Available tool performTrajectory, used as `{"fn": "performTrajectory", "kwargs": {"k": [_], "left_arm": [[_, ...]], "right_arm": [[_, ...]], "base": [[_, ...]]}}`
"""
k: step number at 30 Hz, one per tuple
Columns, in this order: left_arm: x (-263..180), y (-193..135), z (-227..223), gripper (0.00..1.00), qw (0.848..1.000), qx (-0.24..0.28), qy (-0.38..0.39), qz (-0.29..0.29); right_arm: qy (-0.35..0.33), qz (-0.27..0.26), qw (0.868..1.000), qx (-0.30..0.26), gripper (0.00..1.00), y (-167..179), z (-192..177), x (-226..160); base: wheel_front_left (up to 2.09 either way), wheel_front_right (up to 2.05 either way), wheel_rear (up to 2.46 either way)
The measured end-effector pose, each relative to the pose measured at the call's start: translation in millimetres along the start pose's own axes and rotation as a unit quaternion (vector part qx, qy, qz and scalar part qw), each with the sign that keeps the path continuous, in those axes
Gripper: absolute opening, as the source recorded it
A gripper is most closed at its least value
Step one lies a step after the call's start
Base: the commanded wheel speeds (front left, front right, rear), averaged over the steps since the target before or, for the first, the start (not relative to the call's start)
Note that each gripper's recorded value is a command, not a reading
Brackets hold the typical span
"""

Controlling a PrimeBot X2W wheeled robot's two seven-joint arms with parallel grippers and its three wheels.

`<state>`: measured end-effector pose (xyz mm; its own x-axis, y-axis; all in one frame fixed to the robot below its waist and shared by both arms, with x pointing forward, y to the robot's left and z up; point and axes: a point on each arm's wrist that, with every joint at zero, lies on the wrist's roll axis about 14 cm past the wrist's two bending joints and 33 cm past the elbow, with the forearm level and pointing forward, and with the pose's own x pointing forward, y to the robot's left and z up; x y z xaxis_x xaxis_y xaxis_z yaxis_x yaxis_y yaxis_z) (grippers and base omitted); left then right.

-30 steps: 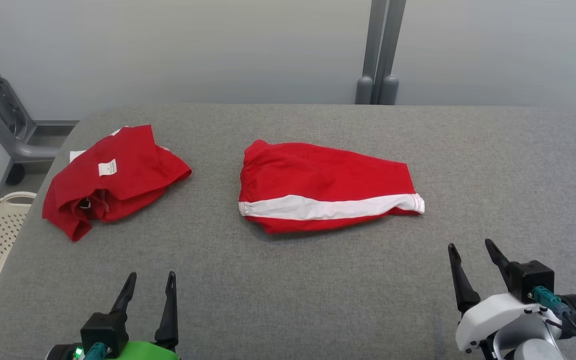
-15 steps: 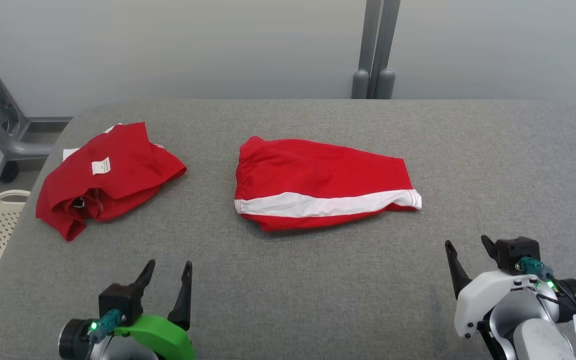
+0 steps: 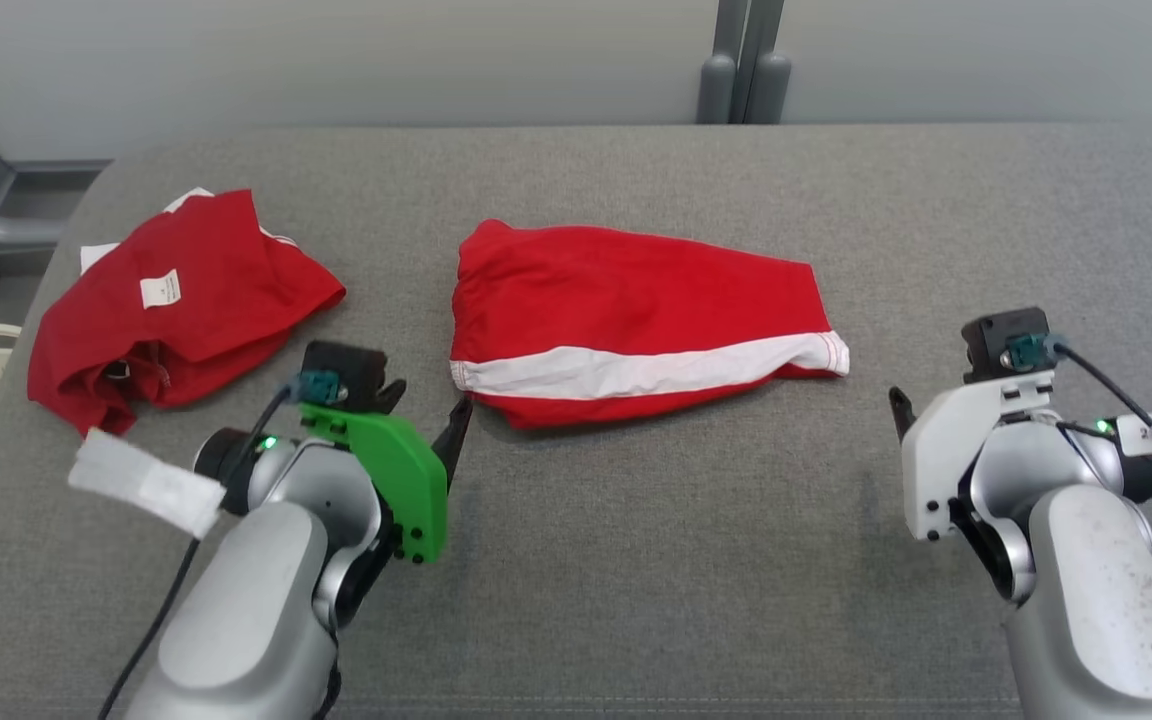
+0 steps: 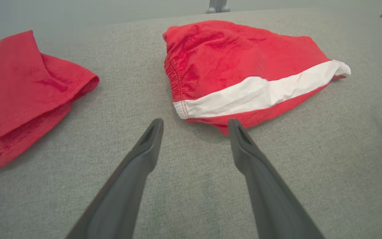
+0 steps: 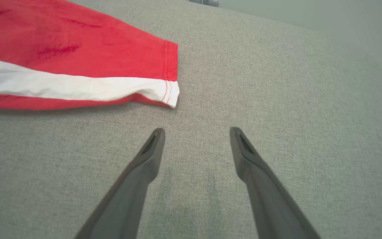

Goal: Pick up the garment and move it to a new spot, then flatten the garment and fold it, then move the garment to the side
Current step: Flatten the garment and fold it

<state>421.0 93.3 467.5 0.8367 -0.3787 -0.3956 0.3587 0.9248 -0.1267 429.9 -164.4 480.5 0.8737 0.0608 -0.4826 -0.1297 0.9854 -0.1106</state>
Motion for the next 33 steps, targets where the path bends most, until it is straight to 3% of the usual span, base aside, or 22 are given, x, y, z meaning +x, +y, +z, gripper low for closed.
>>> {"fn": "performTrajectory", "kwargs": {"k": [8,13,26,28,29,31,33], "left_arm": [[48.1,10.9,-8.3,1.00,0.995,-0.004,0.102,0.005],[72.5,12.2,-29.4,1.00,0.987,0.001,0.163,0.002],[94.2,23.9,-55.2,0.99,0.976,0.001,0.219,0.018],[93.8,24.8,-56.6,0.83,0.975,-0.002,0.223,0.017],[93.8,24.3,-56.6,0.64,0.975,-0.004,0.224,0.014],[94.4,23.1,-56.1,0.00,0.975,-0.008,0.221,0.009],[94.9,22.2,-57.8,0.00,0.975,-0.007,0.223,0.006]], "right_arm": [[0.003,0.005,1.000,-0.006,1.00,-0.9,28.8,33.4],[0.019,0.009,1.000,-0.010,1.00,-0.6,19.7,51.4],[0.026,-0.010,1.000,-0.012,1.00,-16.6,12.6,66.8],[0.027,-0.010,1.000,-0.011,1.00,-16.5,12.1,67.9],[0.026,-0.009,1.000,-0.010,1.00,-15.7,12.3,68.4],[0.024,0.002,1.000,-0.005,1.00,-10.4,13.6,69.9],[0.028,0.015,0.999,-0.008,1.00,-1.7,13.0,71.3]], "base": [[0.00,0.00,0.00],[0.00,0.00,0.00],[0.00,0.00,0.00],[0.00,0.00,0.00],[0.00,0.00,0.00],[0.00,0.00,0.00],[0.00,0.00,0.00]]}}
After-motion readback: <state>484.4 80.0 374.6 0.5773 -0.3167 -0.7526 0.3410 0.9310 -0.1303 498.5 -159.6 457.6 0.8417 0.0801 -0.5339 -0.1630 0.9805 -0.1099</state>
